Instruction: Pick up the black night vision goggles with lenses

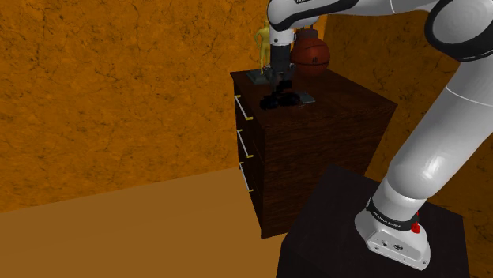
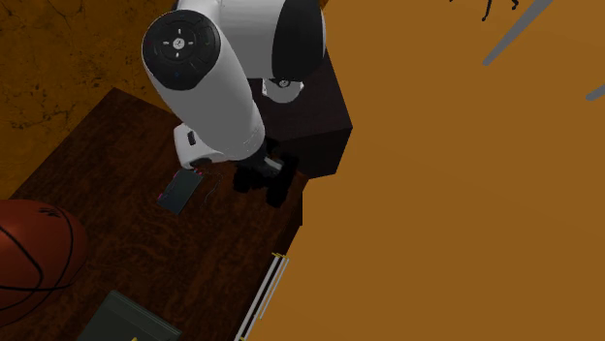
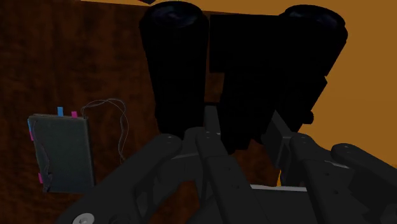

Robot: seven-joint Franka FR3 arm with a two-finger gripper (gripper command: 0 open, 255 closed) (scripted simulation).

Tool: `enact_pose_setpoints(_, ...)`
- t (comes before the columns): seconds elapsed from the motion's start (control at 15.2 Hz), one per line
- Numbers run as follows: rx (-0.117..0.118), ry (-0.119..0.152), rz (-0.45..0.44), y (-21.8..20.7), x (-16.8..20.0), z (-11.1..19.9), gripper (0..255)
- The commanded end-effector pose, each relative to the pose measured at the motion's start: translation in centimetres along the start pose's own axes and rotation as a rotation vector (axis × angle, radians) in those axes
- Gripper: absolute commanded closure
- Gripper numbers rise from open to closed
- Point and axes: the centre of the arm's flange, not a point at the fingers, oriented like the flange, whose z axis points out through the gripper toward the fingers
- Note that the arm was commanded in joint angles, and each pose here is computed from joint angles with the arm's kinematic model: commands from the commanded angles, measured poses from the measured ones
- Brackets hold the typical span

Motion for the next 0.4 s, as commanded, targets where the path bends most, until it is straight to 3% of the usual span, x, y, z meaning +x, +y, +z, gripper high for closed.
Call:
enact_pose_setpoints(0.0,0.0,0.0,0.0,0.0,0.0,-1.3,255)
enact_pose_setpoints(0.33,0.0,0.0,0.0,0.0,-0.1,-2.9,255)
